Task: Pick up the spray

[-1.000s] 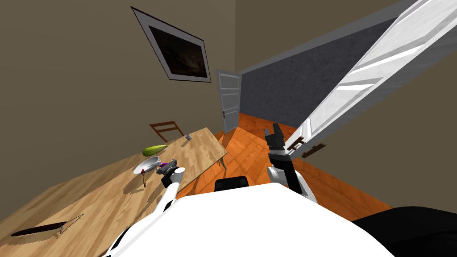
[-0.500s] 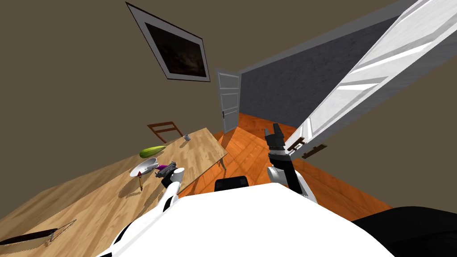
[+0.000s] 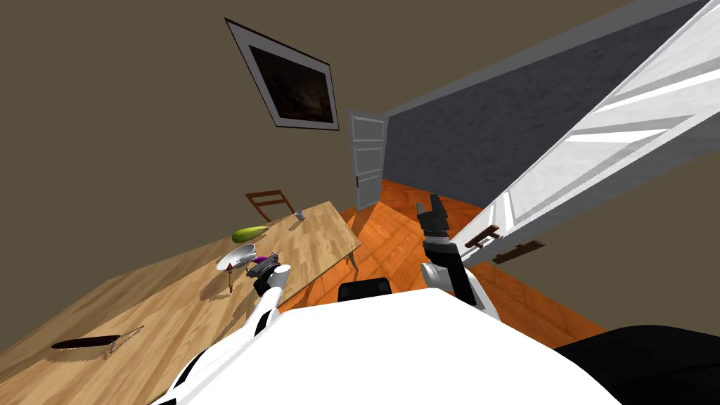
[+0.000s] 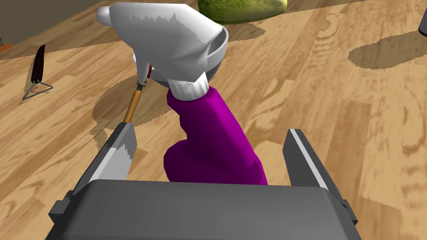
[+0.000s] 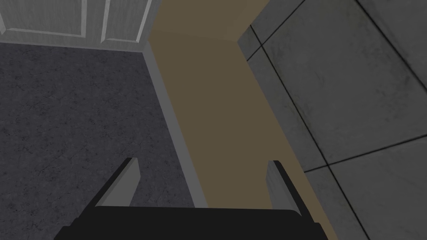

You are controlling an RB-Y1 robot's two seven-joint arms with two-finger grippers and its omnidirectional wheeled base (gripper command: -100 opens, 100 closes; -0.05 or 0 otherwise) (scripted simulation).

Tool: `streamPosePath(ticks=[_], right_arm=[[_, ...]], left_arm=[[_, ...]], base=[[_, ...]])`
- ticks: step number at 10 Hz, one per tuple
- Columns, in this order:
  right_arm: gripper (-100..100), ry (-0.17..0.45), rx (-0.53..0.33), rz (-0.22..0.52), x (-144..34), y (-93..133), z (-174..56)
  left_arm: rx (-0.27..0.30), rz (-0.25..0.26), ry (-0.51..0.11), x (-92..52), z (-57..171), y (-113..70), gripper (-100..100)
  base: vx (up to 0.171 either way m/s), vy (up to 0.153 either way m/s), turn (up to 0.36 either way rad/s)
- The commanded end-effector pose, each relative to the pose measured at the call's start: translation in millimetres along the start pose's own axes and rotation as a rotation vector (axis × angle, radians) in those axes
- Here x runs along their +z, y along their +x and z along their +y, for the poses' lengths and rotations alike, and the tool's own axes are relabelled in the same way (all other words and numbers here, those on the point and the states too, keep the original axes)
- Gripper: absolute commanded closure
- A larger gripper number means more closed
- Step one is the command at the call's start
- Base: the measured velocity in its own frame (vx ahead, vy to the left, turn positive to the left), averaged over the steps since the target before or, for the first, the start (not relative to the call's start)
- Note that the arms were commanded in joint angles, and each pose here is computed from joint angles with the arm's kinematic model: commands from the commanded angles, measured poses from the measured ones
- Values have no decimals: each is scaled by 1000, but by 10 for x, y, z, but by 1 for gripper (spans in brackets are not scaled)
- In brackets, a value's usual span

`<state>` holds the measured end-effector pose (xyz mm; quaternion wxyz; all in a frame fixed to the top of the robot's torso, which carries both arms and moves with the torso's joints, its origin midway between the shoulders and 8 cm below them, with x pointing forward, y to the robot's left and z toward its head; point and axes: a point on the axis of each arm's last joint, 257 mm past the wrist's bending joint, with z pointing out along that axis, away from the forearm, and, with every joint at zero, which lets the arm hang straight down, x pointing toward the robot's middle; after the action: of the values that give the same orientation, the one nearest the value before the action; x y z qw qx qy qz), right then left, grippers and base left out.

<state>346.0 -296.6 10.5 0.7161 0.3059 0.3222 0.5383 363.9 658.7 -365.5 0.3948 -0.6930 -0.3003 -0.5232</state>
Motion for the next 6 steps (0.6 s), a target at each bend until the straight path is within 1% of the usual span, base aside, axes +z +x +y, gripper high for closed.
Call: streamPosePath(ticks=[1,2,3,4,5,6], right_arm=[[0,0,0,0,0,0,0],[0,0,0,0,0,0,0],[0,0,0,0,1,1,1],[0,0,0,0,0,0,0],[0,0,0,0,1,0,0],[0,0,0,0,0,0,0]], left_arm=[[-5,10,-22,10,39,15,-100],[-17,10,-22,10,39,15,-100],[11,28,-60,26,106,53,-100],[-13,27,-61,26,107,54,-100],[20,40,-97,38,168,78,-100],[-3,42,-100,37,175,84,-100]], base=[[119,-54,161],[62,-23,-17],[95,-11,229],[98,-27,153],[120,-49,320],[101,-57,137]])
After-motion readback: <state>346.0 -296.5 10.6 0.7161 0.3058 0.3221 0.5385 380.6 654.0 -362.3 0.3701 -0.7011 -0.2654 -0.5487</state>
